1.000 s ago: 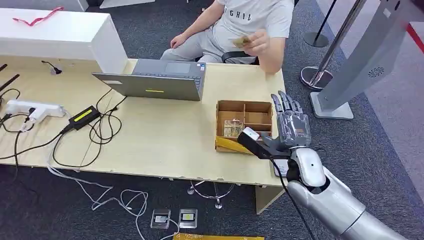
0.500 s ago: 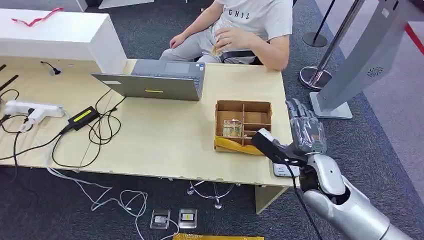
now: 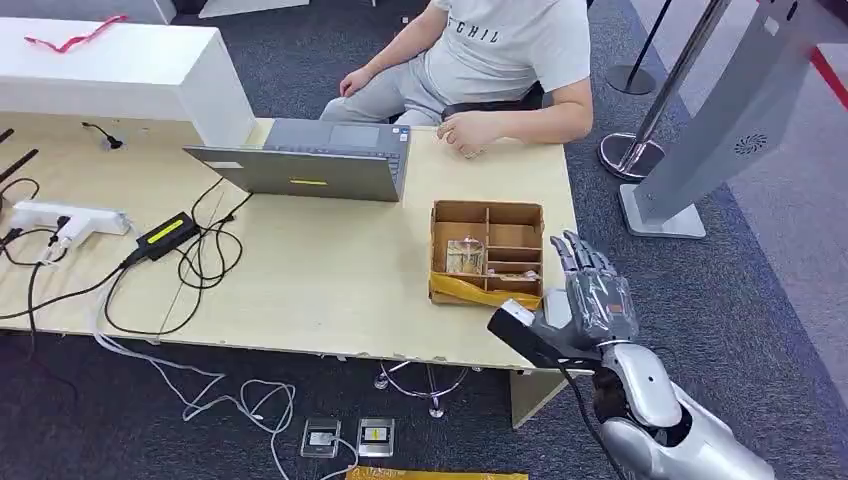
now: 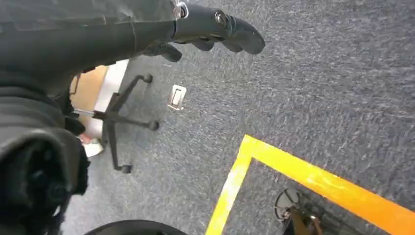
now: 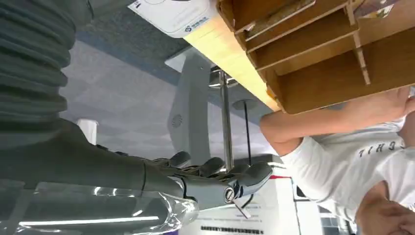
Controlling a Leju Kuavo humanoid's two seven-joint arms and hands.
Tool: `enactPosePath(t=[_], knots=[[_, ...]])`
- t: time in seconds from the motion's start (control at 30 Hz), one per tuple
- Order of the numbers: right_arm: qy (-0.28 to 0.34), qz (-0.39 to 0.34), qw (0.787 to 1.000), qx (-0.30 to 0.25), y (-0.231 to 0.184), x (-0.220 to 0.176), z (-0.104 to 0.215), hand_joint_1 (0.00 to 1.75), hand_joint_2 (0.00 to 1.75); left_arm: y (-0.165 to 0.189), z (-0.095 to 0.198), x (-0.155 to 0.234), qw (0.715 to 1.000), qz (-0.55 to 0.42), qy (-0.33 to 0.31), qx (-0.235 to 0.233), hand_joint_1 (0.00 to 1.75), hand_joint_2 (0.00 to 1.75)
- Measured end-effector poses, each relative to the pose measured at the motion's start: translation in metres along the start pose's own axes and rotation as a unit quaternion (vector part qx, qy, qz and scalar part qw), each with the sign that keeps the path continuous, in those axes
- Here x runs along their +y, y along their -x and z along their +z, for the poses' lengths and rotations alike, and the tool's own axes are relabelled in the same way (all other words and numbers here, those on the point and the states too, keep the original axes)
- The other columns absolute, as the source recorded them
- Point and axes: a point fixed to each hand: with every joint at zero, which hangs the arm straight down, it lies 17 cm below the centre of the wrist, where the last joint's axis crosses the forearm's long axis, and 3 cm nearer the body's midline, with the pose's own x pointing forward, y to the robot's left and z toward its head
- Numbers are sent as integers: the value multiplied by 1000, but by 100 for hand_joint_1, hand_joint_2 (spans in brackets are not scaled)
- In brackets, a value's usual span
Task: Pass the card to the sensor for recognition and then transmit it.
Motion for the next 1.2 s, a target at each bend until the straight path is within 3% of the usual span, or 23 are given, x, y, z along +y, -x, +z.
enactPosePath(t=[0.3, 1.2], knots=[[31, 27, 999, -33, -19, 7, -5, 0, 175, -2, -1, -2, 1000, -18, 10, -6, 0, 0], [-6, 16, 999, -42, -59, 54, -39, 0, 175, -3, -3, 3, 1000, -28, 5, -8, 0, 0]])
